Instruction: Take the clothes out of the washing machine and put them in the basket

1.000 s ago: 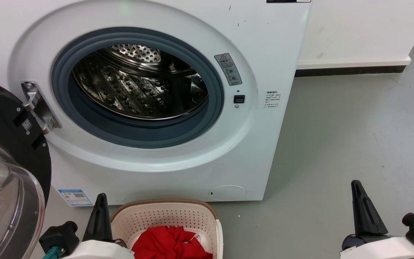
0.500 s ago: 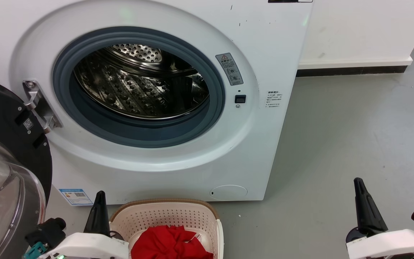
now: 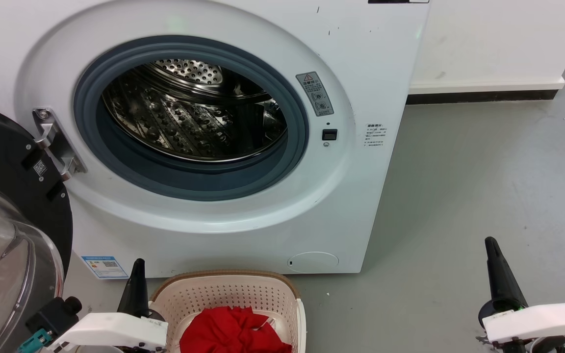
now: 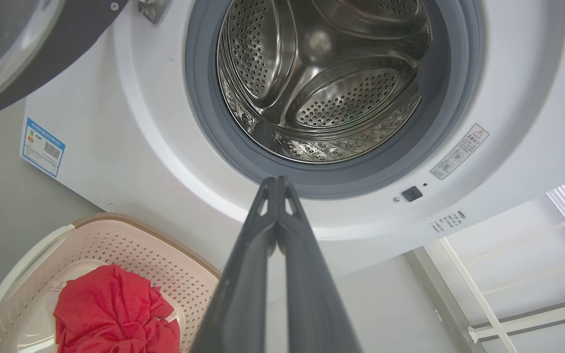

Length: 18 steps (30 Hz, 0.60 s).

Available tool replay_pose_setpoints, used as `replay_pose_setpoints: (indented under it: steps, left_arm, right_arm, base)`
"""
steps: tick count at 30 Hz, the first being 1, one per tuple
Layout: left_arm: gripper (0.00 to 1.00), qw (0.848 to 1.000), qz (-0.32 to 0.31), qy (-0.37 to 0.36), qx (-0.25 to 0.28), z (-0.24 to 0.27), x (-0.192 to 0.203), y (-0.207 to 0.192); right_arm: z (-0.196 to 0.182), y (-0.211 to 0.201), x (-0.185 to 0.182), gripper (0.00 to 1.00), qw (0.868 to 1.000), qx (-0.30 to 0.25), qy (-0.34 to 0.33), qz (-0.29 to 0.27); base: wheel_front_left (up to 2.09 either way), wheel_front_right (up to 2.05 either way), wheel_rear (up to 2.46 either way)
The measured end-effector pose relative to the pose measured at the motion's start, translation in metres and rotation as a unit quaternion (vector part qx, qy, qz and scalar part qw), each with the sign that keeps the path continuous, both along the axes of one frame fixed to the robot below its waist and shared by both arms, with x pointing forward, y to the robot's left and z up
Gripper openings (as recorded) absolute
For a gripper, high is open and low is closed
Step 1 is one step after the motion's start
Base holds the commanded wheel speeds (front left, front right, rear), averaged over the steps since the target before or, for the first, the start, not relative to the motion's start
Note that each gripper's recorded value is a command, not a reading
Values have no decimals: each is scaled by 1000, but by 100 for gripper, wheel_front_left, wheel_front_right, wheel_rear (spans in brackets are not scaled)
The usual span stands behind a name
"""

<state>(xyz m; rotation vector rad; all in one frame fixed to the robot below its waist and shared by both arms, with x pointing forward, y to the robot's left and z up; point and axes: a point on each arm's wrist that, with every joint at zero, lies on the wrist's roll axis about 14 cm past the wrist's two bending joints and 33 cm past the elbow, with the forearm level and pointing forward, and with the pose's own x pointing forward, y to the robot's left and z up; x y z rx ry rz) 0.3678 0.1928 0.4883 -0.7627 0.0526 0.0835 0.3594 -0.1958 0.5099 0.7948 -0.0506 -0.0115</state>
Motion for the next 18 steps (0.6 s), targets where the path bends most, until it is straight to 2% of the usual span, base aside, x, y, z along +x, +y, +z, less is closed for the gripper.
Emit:
replay_pose_setpoints:
  steps: [18]
  left_arm:
    - [0,993,0,-2,-116,1,6,1]
  right_arm:
    - [-6,-3,7,0,994,110,15,1]
  base:
    - [0,0,0]
